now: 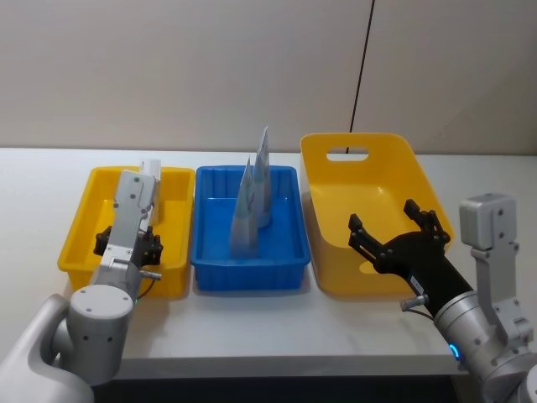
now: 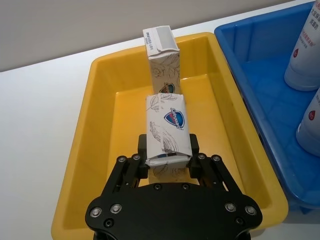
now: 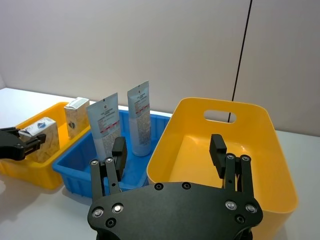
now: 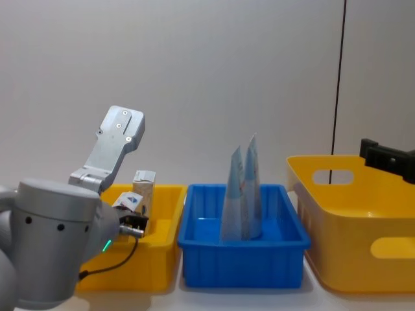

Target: Bimanual collaborative sorting of washing and personal care products

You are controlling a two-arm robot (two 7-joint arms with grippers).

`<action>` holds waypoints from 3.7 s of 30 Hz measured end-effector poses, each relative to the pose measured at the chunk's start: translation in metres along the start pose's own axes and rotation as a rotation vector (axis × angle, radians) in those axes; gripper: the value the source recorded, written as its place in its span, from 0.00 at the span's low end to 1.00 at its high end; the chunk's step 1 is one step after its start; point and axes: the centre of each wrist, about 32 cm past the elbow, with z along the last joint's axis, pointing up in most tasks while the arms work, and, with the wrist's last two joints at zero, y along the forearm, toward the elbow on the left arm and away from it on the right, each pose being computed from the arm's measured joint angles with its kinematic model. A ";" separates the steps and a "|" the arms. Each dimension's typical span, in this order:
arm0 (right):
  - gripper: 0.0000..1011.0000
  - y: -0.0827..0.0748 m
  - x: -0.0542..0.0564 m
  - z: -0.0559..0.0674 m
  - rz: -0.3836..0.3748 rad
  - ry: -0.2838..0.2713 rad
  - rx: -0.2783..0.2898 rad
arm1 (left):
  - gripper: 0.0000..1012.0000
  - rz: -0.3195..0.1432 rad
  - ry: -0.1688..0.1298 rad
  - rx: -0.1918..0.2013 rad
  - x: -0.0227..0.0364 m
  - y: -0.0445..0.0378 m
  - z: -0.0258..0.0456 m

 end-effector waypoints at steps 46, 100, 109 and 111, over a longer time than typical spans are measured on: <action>0.99 0.000 0.000 0.000 0.000 0.000 0.000 | 0.34 -0.088 -0.279 -0.276 0.0769 0.0538 0.0643; 0.99 0.000 0.000 0.000 0.000 0.000 0.000 | 0.34 -0.913 -0.367 -0.579 0.1665 0.0701 0.1084; 0.99 0.000 0.000 0.000 0.000 0.000 0.000 | 0.34 -1.061 -0.392 -0.585 0.1631 0.0669 0.1074; 0.99 0.000 0.000 0.000 0.000 0.000 0.000 | 0.34 -1.091 -0.398 -0.578 0.1611 0.0658 0.1062</action>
